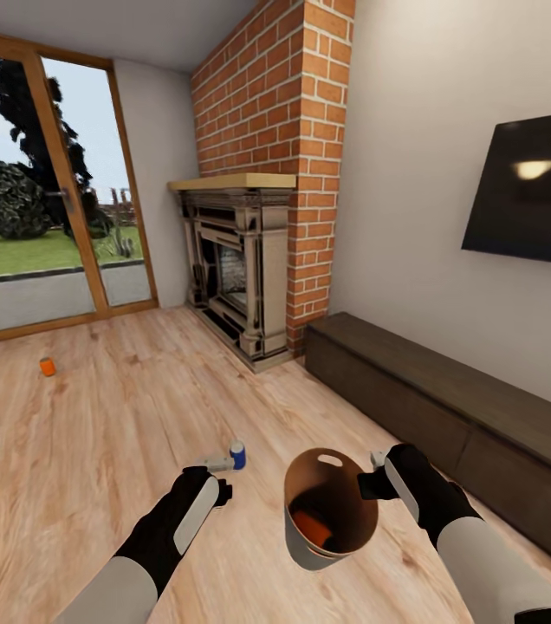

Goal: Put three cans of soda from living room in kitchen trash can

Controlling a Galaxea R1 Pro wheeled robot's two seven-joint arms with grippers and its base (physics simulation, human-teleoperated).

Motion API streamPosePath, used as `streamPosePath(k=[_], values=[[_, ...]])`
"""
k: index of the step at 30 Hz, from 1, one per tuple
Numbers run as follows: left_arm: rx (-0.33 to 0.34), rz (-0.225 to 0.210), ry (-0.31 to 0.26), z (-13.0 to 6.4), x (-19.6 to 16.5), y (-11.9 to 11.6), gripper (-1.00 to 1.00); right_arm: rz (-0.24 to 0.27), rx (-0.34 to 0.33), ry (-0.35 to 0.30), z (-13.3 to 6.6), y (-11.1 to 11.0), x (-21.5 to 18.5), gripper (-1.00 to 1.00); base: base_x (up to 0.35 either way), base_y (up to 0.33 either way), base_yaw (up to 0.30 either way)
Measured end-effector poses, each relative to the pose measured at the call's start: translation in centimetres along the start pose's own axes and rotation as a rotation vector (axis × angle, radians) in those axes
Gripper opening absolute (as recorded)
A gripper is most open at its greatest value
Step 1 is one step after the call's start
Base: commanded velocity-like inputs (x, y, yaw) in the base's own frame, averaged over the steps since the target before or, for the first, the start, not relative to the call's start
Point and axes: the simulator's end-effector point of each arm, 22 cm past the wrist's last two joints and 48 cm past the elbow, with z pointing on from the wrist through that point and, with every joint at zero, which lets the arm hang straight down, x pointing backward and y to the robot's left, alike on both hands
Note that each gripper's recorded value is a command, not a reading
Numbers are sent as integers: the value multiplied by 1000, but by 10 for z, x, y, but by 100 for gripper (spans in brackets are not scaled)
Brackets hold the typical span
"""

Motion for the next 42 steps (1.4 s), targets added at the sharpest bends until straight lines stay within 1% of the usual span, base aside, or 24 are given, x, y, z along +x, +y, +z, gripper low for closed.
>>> streamPosePath(k=[3,8,12,19,30,34,39,42], values=[[1,0,0,0,0,0,100,-9,12,1,0,-3,0,-100,344,95,-101],[1,-1,-2,0,-1,0,100,3,-6,0,0,2,0,-100,344,47,-23],[1,-1,-4,-1,-1,0,100,-5,2,0,0,0,0,-100,344,9,-4],[1,-1,-5,-1,-2,0,100,-2,-5,0,0,1,0,-100,344,34,-34],[5,-3,-6,-2,-2,-1,100,1,-10,-2,-1,3,-1,-100,305,63,-241],[6,-6,-10,-2,-3,-2,100,-8,1,-2,-1,0,-1,-100,90,6,-280],[7,-12,-19,-2,-5,-2,100,0,-11,-2,-1,3,-1,-100,21,1,-282],[7,-14,-20,-2,-5,-2,100,-6,-2,-2,-1,2,-1,-100,5,58,-283]])
